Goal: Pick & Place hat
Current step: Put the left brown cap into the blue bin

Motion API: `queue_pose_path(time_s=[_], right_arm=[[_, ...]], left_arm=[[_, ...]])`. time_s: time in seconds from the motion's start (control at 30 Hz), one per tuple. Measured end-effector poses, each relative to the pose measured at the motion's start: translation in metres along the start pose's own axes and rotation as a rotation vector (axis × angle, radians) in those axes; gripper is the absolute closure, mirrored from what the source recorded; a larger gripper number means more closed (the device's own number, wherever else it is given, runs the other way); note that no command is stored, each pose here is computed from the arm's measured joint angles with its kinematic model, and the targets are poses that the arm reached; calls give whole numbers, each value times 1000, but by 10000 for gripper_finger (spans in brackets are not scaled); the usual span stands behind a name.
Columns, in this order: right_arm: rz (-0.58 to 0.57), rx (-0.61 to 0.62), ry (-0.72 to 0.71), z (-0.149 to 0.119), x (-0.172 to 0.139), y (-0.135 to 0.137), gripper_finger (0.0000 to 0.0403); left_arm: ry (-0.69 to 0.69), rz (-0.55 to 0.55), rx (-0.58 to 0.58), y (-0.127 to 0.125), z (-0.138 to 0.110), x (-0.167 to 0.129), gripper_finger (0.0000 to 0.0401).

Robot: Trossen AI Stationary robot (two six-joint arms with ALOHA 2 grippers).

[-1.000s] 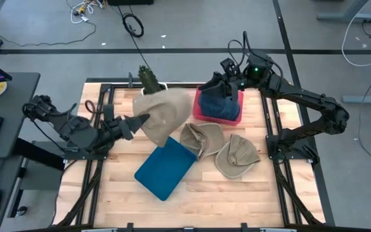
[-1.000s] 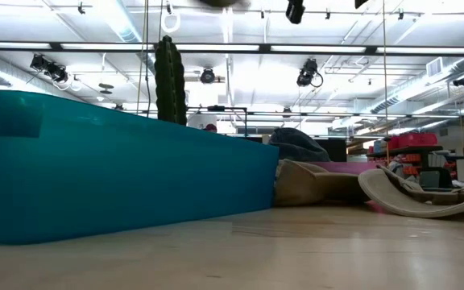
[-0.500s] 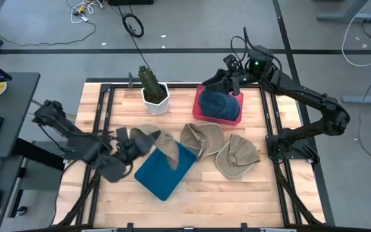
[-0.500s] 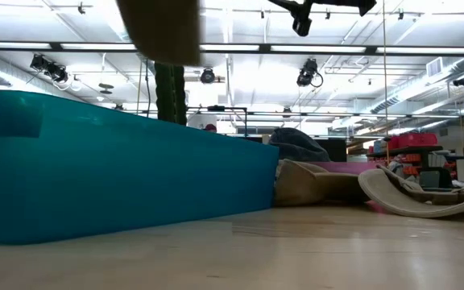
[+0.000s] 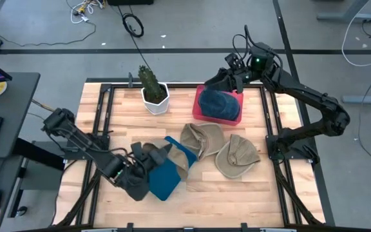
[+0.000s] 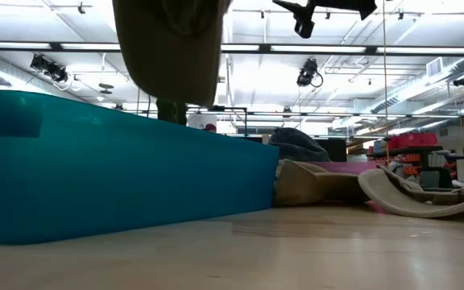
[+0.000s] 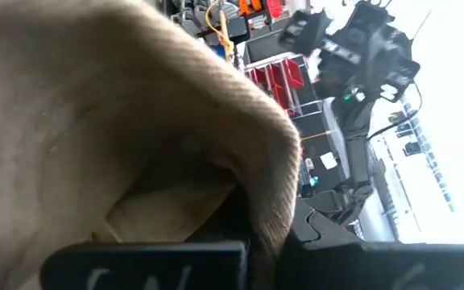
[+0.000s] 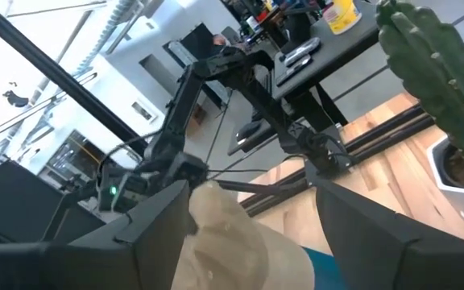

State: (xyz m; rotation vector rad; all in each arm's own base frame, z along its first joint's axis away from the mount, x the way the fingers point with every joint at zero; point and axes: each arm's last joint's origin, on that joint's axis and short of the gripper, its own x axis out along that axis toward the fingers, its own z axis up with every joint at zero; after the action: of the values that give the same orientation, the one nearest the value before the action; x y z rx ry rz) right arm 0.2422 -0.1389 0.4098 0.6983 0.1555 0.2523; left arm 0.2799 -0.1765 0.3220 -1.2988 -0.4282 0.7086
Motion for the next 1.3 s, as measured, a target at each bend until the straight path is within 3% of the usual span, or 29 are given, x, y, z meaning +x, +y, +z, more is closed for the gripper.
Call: queue_pose_path(time_s=[0.37, 0.73, 1.13, 1.3], right_arm=[[-3, 8, 0, 0, 0, 0, 128], [-42, 29, -25, 0, 0, -2, 128], [-49, 50, -31, 0, 0, -2, 128], [-49, 51, -31, 0, 0, -2, 128]], left_arm=[[59, 112, 14, 34, -12, 3, 384], [88, 172, 117, 41, -7, 6, 384], [83, 175, 146, 42, -7, 7, 384], [81, 174, 135, 50, -19, 11, 384]])
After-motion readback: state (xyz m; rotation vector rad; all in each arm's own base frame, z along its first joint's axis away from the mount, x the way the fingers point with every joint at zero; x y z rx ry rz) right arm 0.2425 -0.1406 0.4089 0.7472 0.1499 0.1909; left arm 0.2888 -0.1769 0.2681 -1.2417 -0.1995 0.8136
